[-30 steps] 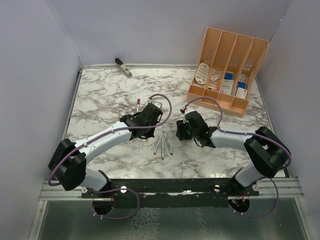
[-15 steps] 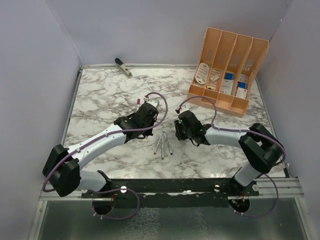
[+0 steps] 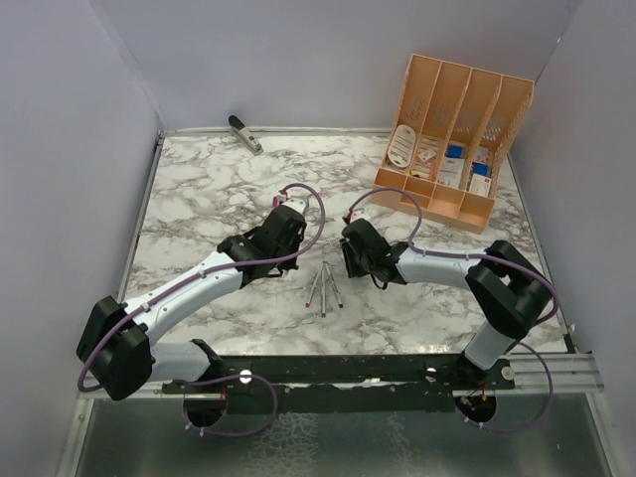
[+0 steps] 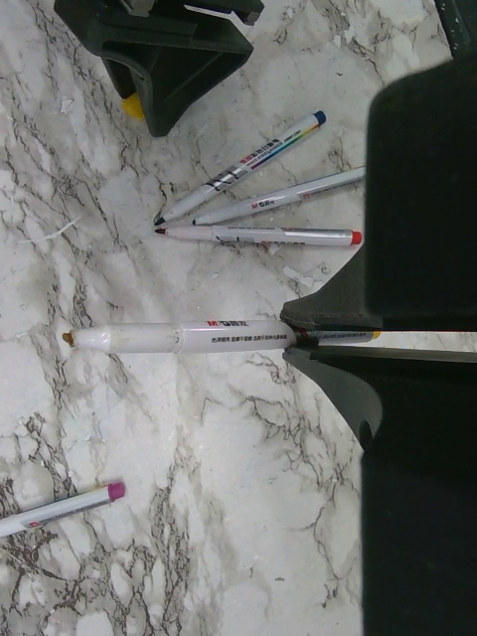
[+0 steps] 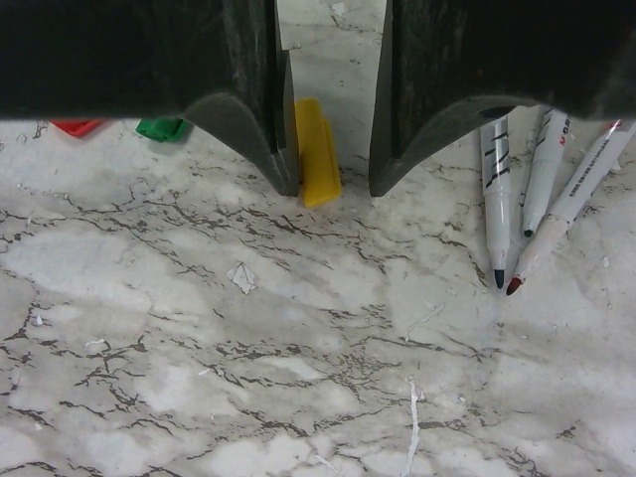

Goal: Insert the pens into the pen caps

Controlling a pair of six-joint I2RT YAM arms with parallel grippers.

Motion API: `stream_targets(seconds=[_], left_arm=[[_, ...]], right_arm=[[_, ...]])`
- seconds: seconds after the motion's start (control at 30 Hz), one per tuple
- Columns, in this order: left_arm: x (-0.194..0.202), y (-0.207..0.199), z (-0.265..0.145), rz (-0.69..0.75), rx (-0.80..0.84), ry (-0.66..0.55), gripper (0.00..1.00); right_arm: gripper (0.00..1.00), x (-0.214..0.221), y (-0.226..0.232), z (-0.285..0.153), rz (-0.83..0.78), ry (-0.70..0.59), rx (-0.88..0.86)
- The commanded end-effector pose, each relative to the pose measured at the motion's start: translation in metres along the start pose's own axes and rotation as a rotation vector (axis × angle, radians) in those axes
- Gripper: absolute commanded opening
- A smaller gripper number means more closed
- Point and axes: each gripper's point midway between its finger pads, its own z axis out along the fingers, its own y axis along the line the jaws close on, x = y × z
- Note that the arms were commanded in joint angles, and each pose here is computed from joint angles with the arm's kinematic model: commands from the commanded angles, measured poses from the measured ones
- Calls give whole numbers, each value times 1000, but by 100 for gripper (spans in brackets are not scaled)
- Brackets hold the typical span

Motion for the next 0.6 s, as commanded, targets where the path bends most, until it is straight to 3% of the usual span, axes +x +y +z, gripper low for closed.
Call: stream_targets(seconds=[0.0,0.47,0.5,0.57], left_arm=[[-12,4,-4,-6,-4,-48,0],[-12,5,-2,-9,2,-47,0],[-11,6,-2,-10,1,-46,0],[-11,6,-2,-12,0,-44,0]], right_arm=[[36,64,-20,-6,-36,208,89],[25,84,-27,-11,-17,274,139],[24,86,-28,-11,-17,282,145],[11,89,-30,-9,-18,298,159]])
